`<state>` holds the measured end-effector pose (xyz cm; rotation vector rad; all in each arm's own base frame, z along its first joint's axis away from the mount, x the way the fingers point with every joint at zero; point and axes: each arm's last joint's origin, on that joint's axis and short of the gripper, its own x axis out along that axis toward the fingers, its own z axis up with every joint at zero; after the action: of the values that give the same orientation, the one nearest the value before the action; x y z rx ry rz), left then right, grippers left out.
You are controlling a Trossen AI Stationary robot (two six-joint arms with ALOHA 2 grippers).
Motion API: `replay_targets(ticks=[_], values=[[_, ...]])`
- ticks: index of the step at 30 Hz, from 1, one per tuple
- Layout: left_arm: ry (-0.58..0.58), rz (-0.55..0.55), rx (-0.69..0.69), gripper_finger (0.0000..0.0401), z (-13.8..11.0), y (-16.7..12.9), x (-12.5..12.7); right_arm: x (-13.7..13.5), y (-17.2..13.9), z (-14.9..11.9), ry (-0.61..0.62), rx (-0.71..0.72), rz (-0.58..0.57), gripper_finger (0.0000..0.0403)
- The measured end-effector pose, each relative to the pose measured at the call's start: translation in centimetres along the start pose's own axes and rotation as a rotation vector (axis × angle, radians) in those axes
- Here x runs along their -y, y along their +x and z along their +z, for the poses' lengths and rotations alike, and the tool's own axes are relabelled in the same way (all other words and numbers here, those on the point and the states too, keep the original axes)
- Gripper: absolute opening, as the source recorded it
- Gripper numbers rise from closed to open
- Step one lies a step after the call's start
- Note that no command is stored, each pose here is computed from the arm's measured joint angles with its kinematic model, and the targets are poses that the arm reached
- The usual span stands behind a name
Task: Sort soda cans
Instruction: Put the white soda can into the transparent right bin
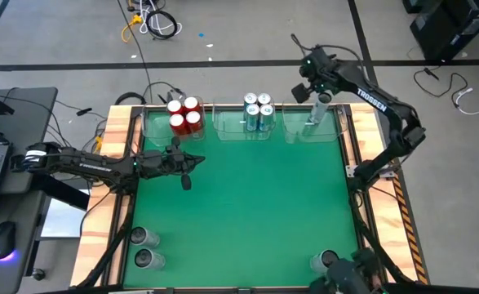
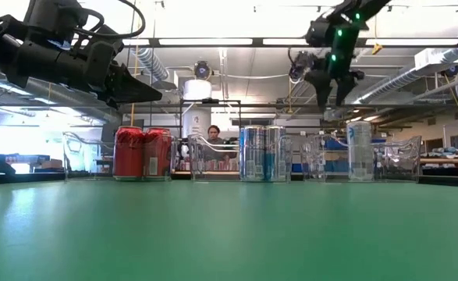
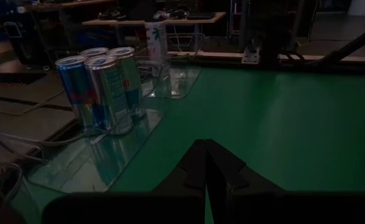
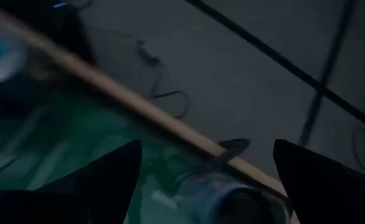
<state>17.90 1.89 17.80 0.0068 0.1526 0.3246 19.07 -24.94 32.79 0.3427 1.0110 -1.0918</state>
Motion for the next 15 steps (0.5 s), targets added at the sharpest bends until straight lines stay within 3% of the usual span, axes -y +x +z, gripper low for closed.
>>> replay_targets(ticks=[5,8,11,15], values=[[0.01,0.0,0.0,0.0005,0.0,0.0,0.0,-3.1,-3.6,-0.3,-0.187,-0.071,0.267,0.0345],[0.02,0.0,0.0,0.0005,0.0,0.0,0.0,-5.5,-5.8,-1.0,-0.284,-0.113,0.368,0.0323],[0.017,0.0,0.0,0.0005,0.0,0.0,0.0,-8.3,-7.6,-2.4,-0.364,-0.168,0.415,0.0276],[0.022,0.0,0.0,0.0005,0.0,0.0,0.0,-11.7,-9.9,-4.8,-0.471,-0.223,0.442,0.0182]])
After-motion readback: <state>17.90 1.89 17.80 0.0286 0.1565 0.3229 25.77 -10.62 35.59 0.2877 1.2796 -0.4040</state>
